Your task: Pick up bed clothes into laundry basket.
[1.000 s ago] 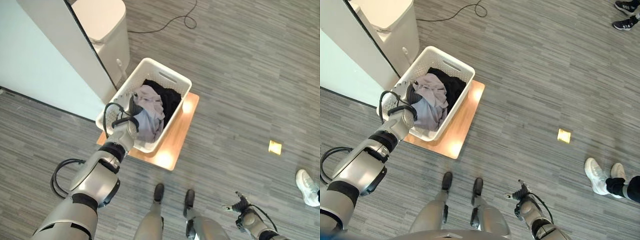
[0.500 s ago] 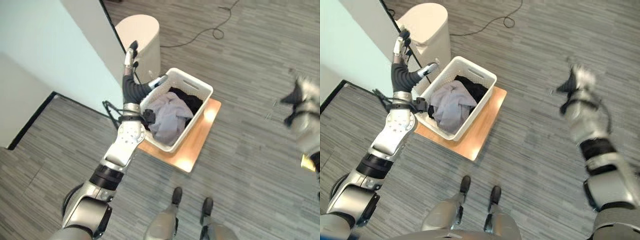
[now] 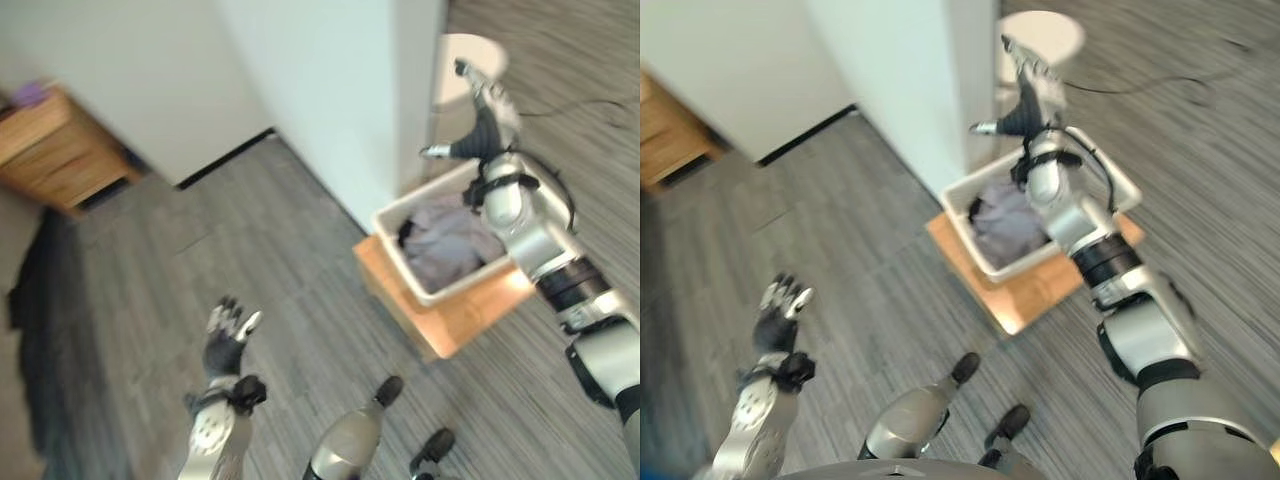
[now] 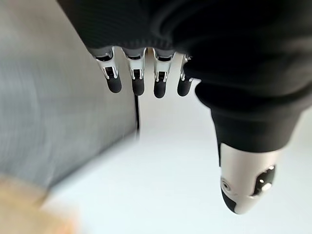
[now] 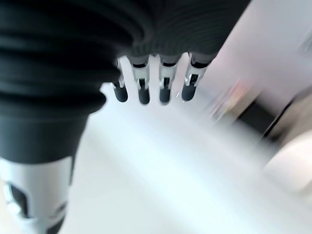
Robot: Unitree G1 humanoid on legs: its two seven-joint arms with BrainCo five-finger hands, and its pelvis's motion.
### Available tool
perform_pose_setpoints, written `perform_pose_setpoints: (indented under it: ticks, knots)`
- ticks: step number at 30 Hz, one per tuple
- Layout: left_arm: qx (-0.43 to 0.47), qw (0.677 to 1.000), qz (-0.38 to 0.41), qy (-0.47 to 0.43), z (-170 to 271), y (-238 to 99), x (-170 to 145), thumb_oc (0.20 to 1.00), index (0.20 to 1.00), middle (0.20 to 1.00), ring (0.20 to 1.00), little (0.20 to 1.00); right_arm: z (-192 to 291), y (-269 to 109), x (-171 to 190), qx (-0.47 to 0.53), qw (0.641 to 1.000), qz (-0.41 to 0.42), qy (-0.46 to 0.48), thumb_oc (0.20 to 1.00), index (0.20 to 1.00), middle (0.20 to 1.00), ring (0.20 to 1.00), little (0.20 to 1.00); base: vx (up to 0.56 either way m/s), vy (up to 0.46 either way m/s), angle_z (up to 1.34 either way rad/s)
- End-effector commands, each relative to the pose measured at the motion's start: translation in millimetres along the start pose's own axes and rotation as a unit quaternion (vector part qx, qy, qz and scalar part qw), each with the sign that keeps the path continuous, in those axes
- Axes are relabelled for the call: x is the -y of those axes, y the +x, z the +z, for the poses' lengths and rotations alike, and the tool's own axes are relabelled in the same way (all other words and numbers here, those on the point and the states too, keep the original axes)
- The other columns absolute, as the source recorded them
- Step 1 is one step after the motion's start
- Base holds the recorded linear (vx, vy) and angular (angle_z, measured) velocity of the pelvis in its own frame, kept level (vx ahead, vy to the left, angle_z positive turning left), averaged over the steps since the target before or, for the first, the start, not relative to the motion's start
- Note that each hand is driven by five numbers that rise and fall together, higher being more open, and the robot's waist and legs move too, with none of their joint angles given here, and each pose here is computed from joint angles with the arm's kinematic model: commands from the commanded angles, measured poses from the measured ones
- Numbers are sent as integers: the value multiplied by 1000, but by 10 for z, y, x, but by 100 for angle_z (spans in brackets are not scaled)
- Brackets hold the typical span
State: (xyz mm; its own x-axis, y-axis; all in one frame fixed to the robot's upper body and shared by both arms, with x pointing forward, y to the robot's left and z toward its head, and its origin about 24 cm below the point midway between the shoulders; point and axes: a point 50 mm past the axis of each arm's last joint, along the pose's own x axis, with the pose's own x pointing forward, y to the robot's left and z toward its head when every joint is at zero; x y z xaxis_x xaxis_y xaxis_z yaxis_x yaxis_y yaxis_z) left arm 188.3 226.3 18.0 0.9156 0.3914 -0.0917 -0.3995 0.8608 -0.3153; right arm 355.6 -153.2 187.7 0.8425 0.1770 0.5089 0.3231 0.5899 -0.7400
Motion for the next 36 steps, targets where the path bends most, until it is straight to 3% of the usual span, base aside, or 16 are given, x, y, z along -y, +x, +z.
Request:
perform_pose_setpoints:
  ticks: [1,2,3,4,5,6,12,13,20,29,36]
  knots:
    - [98,992,-75,4,392,185,221,1000,1000,1000,1000,1000,175,81,336,71,996,-61,0,1000,1000,1000,1000,1000,-105,7,383]
    - [132,991,-31,11,552,223,51,1000,1000,1000,1000,1000,487,-74,443,120,987,-92,51,1000,1000,1000,1000,1000,-136,127,374]
    - [150,989,-4,2,622,237,-6,1000,1000,1000,1000,1000,431,-574,328,106,988,-83,72,1000,1000,1000,1000,1000,-131,210,388]
    - [182,983,25,18,706,177,-58,1000,1000,1000,1000,1000,165,-1183,119,26,996,-37,81,1000,1000,1000,1000,1000,-26,249,352]
    - [174,984,35,22,655,121,-69,1000,1000,1000,1000,1000,139,-1425,-40,2,995,19,94,1000,1000,1000,1000,1000,83,260,280]
    - [170,984,41,30,613,71,-85,1000,1000,1000,1000,1000,106,-1507,-53,-3,997,20,74,1000,1000,1000,1000,1000,149,258,215]
    - [226,970,-17,89,792,215,210,1000,1000,1000,1000,1000,214,-1344,-272,42,997,35,60,1000,1000,1000,1000,1000,201,237,44]
    - [246,966,-39,74,856,264,366,1000,1000,1000,1000,1000,201,-1292,-318,37,997,38,62,1000,1000,1000,1000,1000,213,183,193]
    - [244,966,-80,40,825,258,590,1000,1000,1000,1000,1000,148,-1297,-386,10,995,41,85,1000,1000,1000,1000,1000,153,8,200]
    - [201,971,-112,70,670,258,559,1000,1000,1000,1000,1000,18,-1357,-420,-28,994,44,94,1000,1000,1000,1000,1000,208,-13,237]
    - [193,972,-126,53,671,303,594,1000,1000,1000,1000,1000,34,-1307,-389,-43,987,31,149,1000,1000,1000,1000,1000,191,-126,106]
